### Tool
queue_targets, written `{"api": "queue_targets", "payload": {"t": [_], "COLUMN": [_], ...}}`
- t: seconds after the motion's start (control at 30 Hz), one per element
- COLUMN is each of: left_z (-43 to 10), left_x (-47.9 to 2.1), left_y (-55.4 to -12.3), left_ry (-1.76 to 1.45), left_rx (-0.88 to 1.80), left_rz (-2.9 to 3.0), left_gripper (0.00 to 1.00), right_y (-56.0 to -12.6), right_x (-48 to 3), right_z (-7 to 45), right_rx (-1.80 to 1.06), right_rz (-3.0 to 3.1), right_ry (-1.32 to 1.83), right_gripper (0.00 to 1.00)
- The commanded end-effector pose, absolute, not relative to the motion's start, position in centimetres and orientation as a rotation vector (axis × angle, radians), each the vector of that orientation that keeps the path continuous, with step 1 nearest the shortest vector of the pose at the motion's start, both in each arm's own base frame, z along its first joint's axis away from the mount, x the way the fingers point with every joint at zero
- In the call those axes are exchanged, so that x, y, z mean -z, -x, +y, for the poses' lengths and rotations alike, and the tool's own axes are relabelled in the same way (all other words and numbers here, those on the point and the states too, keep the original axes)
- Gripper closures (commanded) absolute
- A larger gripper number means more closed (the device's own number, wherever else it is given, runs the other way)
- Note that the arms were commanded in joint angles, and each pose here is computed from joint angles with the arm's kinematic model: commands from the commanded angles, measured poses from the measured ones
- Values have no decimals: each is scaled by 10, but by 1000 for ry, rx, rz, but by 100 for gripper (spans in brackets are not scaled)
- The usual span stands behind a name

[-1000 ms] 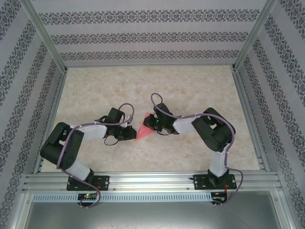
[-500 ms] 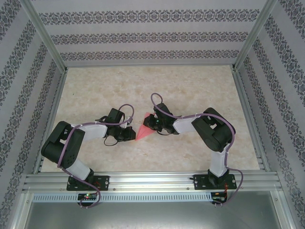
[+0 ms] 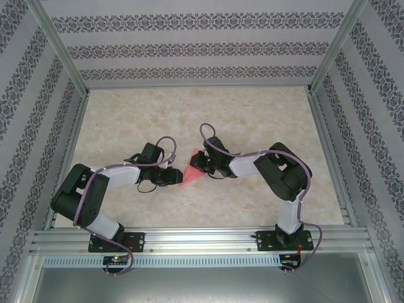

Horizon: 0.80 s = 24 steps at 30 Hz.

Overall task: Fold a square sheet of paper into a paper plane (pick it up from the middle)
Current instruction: Fourth fold the wing at the center of the table.

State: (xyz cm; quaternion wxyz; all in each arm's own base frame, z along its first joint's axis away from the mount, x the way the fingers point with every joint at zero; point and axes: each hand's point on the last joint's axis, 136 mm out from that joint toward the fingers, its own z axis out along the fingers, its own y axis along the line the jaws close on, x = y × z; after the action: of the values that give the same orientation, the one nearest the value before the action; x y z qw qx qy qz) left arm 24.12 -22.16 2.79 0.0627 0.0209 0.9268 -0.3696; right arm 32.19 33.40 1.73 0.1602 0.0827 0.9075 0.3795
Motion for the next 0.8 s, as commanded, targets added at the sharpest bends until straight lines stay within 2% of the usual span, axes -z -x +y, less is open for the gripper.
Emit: {"api": "queue_targets", "payload": {"t": [0.0, 0.1, 0.23, 0.4, 0.77], "left_z": [-229, -230, -227, -226, -224], "left_x": [-32, -29, -26, -19, -14], "left_y": [-246, -246, -247, -246, -245], "left_ry": [-120, -122, -111, -104, -84], "left_rx": [1171, 1177, 1149, 1131, 1113], "left_rz": [2772, 2781, 2798, 2831, 2850], "left_gripper": [62, 64, 73, 78, 87], "right_y": [-302, -301, -301, -300, -300], "right_x": [30, 30, 30, 31, 33], "right_z": [312, 311, 311, 311, 311], "right_rx": [-915, -913, -913, -914, -910], "right_rz": [2731, 2731, 2732, 2735, 2741], "right_ry": [-292, -293, -295, -294, -297], "right_gripper": [86, 86, 86, 86, 86]}}
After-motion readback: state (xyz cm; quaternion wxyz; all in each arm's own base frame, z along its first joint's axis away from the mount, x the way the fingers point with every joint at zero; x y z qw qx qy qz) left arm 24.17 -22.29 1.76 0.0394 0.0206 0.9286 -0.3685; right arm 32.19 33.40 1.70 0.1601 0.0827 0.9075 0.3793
